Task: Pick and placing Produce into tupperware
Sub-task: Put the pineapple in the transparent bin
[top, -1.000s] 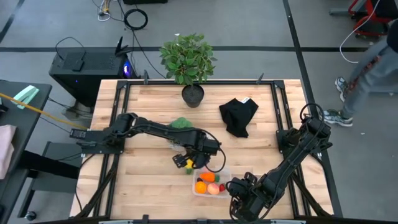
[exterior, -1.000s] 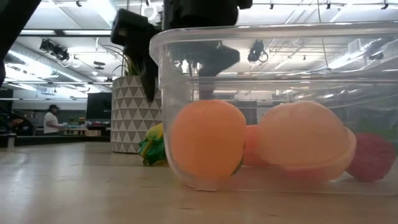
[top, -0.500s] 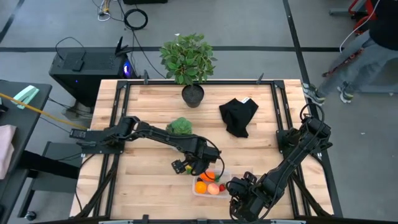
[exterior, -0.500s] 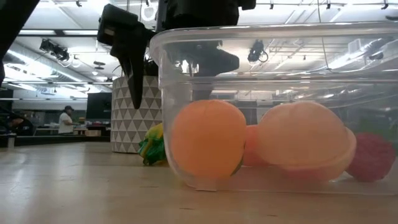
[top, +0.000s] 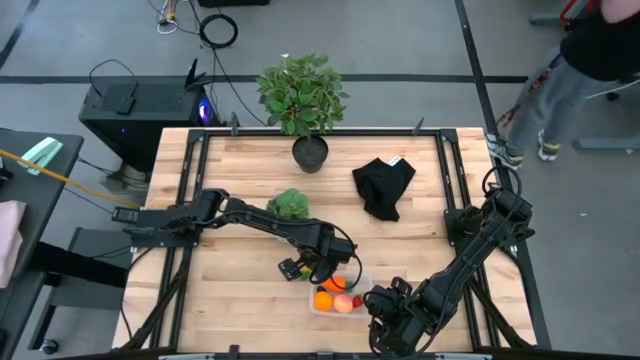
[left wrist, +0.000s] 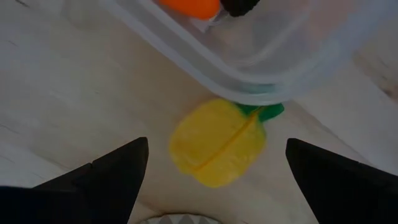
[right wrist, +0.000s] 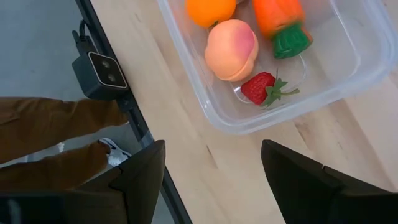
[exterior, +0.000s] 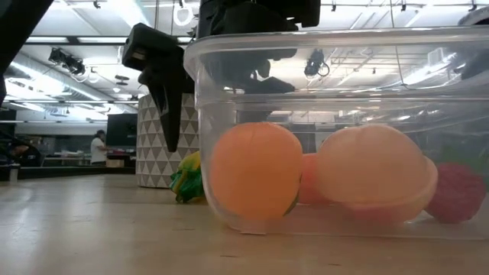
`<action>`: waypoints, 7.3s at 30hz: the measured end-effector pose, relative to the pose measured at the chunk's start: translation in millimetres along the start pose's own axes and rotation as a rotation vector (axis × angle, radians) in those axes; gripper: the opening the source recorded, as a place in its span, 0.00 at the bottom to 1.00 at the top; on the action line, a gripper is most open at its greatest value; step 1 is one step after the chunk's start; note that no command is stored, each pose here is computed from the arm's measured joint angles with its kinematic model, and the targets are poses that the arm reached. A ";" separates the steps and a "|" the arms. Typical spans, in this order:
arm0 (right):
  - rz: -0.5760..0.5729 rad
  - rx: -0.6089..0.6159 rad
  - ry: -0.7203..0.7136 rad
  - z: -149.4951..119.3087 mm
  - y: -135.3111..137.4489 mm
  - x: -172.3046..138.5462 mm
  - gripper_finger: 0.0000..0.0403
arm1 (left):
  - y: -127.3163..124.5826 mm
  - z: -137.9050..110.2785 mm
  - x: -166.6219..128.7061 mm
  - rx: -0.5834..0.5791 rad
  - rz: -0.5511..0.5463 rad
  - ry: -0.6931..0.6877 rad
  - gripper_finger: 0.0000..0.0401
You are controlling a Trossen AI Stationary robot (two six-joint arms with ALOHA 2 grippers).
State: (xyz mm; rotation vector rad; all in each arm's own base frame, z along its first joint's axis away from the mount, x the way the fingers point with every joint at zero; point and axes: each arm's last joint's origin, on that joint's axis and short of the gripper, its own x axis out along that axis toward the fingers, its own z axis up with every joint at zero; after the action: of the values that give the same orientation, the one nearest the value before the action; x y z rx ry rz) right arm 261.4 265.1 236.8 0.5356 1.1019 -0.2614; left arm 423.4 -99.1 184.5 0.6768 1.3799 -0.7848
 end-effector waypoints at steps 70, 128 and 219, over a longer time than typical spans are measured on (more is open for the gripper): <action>0.008 0.000 -0.036 3.7 0.8 0.4 0.68 | 1.7 1.9 27.1 -0.194 -0.043 0.059 0.84; -0.004 -0.003 -0.068 7.5 -0.3 1.2 0.68 | 7.9 4.3 -16.1 -0.328 -0.038 0.061 0.78; 0.002 0.037 -0.056 -5.0 2.3 -2.3 0.68 | -7.8 79.2 -43.7 -0.273 0.273 -0.430 0.78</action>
State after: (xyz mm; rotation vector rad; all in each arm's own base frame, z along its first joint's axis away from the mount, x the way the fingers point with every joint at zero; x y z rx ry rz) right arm 257.6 269.5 237.8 0.5594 1.0433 -0.2940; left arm 462.4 -163.7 235.0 0.4374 0.9532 -0.4758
